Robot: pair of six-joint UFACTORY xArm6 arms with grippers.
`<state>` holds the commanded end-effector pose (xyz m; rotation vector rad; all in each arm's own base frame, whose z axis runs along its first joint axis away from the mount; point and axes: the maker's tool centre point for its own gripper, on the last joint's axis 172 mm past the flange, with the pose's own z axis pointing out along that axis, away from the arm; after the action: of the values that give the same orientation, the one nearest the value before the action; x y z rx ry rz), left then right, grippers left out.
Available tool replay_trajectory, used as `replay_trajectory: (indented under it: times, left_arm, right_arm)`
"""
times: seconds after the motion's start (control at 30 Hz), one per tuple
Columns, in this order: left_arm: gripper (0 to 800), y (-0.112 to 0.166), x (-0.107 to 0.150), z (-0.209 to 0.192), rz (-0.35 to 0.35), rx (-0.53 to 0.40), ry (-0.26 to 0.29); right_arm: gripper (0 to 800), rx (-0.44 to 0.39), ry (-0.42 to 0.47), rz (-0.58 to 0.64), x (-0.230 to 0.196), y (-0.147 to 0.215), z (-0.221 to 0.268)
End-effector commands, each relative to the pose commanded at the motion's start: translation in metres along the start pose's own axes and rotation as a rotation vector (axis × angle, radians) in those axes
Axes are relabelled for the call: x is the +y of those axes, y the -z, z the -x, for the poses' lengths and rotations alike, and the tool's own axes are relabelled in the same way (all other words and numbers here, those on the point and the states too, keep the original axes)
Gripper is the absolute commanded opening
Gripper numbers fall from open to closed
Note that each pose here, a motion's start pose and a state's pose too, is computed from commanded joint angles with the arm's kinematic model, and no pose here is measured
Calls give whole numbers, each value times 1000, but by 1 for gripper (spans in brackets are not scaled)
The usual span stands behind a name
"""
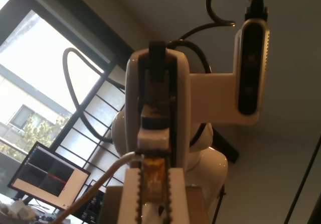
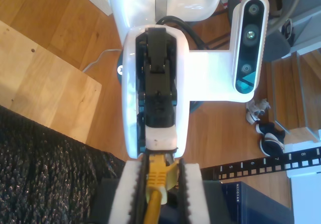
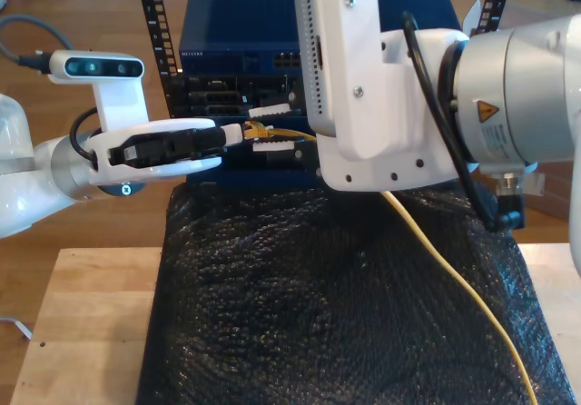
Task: Grab the cable and plug it in
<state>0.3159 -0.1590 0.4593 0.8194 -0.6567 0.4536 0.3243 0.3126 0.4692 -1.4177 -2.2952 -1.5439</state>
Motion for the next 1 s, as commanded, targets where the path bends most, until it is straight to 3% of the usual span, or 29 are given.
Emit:
replay_trajectory:
  times: [0.07, 0.13, 0.2, 0.3, 0.53, 0.73, 1.0]
  left_arm:
    - [17, 0, 0, 0, 0, 0, 0]
    - [21, 0, 0, 0, 0, 0, 2]
    - [72, 0, 0, 0, 0, 0, 3]
    - [469, 0, 2, 1, 10, 8, 7]
    - [800, 1, 3, 0, 15, 13, -5]
    - [799, 5, -3, -3, -26, 11, -30]
    - [800, 42, -18, -22, -197, 43, -90]
  right_arm:
    - [39, 0, -3, 0, 0, 0, 0]
    - [24, -1, -7, -1, -1, 0, 1]
    - [13, 1, -7, 0, -1, 0, 0]
    - [7, 2, -14, 1, 0, 1, -1]
    - [4, 0, -28, -6, -2, -2, 1]
    - [3, 0, -44, -21, -6, -4, 1]
    - [0, 1, -107, -155, -32, -14, 2]
